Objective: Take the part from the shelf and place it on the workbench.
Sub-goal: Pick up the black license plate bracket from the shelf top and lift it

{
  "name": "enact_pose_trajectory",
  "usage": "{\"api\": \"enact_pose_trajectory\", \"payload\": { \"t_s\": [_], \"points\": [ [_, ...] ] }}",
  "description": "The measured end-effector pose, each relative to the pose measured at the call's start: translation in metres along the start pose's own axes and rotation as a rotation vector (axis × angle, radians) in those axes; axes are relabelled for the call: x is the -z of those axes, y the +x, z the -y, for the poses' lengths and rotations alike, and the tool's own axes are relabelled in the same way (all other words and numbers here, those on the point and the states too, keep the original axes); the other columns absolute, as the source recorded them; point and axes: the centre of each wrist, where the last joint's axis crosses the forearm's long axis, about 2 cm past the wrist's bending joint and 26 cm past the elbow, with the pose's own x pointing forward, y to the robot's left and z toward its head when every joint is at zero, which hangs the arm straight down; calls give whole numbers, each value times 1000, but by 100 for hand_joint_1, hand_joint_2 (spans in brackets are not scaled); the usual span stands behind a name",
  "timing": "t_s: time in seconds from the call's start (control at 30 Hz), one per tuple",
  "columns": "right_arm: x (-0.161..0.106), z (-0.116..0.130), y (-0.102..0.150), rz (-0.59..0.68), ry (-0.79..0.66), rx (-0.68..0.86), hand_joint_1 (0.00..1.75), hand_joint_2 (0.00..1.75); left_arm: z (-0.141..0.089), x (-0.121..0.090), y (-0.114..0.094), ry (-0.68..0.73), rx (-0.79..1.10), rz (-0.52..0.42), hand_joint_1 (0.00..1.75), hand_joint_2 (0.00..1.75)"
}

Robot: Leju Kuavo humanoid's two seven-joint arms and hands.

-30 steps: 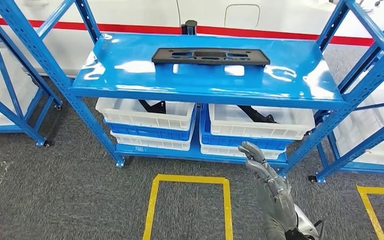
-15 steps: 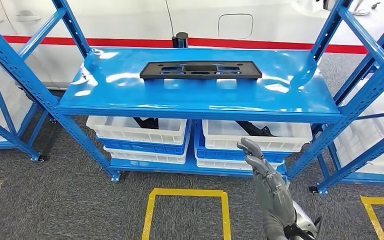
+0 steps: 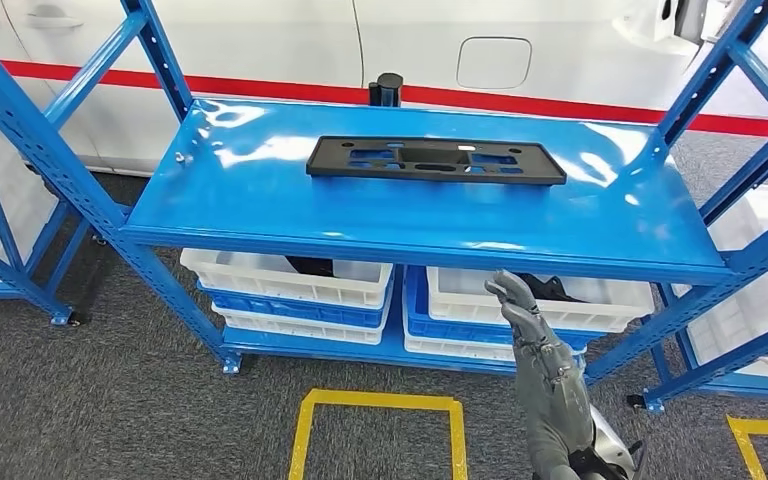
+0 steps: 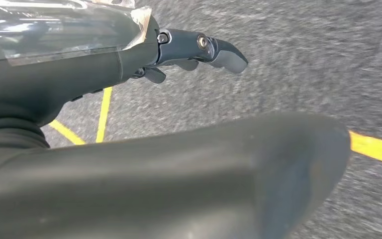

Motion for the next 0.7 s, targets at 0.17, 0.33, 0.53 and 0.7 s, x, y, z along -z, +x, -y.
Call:
{"api": "enact_pose_trajectory", "payload": {
  "t_s": [0.17,0.33,0.53,0.7],
  "points": [
    [-4,1,0,-14,-8,-10,0,0,0,0,-1,-3,4,-2,0,0],
    [-6,1,0,-23,-15,-23,0,0,2,-1,-2,-10,4,-5,0,0],
    [-3,0,0,-20,-31,-31,0,0,3,-1,0,-14,5,-1,0,0],
    [-4,1,0,-26,-47,-48,0,0,1,-1,-1,-12,9,-4,0,0]
  ]
}}
